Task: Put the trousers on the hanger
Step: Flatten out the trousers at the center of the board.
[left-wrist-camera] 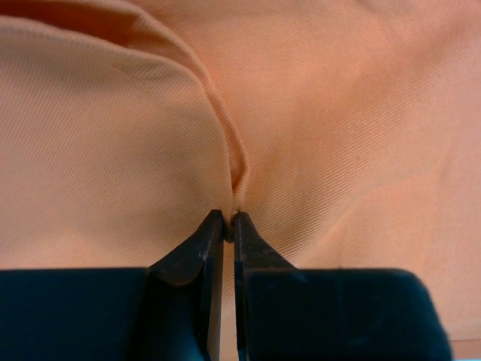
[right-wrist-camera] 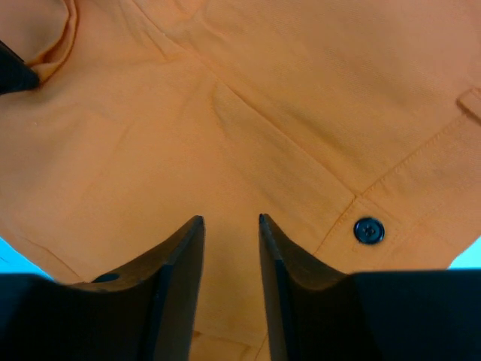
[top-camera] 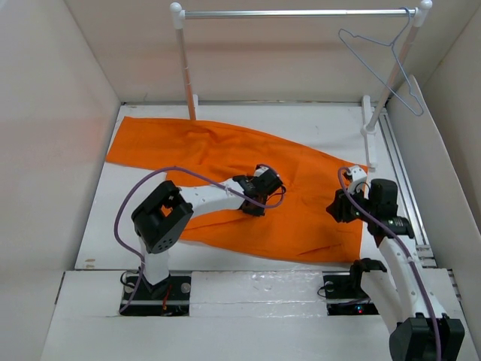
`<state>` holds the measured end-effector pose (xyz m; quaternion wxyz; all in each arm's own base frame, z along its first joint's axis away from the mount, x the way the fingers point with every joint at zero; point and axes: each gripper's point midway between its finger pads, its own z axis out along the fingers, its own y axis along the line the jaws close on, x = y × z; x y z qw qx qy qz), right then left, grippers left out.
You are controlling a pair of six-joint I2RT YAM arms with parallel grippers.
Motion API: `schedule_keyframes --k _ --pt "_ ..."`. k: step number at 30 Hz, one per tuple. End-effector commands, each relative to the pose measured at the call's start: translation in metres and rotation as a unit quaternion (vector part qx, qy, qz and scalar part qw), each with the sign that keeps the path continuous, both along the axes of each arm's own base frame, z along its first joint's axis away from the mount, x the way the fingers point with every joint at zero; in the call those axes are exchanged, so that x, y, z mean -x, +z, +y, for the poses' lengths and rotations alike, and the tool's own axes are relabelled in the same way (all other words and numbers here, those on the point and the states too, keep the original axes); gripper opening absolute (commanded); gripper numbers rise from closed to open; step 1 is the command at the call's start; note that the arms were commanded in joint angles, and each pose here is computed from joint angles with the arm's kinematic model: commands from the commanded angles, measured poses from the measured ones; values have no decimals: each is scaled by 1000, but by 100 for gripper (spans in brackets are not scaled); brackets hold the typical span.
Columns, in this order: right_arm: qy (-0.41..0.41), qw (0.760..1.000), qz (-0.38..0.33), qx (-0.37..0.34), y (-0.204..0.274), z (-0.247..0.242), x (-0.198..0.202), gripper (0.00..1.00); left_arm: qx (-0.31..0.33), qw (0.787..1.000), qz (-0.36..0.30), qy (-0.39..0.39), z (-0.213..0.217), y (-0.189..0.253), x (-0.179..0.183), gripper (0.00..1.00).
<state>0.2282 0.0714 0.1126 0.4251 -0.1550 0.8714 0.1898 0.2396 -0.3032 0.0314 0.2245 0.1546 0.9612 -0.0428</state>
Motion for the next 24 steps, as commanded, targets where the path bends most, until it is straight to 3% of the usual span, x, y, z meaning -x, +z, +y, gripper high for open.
schedule_keyframes --k 1,2,5,10,13,19,24 --pt "-17 999 26 20 -9 -8 13 39 -7 998 -46 33 11 30 -15 0" --pt "-39 998 38 27 -11 -12 16 34 6 996 -68 55 20 55 -15 0" --pt "-66 994 75 43 -19 -20 25 37 6 992 -85 98 43 71 -18 0" --pt "-139 981 109 83 -34 -48 19 66 98 966 -137 197 107 141 -20 0" --pt "-205 969 99 98 -27 -76 -1 75 143 945 -162 246 145 170 -17 0" --pt "-281 945 109 127 -27 -124 -41 81 182 910 -215 305 195 211 -4 0" --pt "-230 955 161 96 -72 -116 -67 78 184 888 -259 333 225 234 10 0"
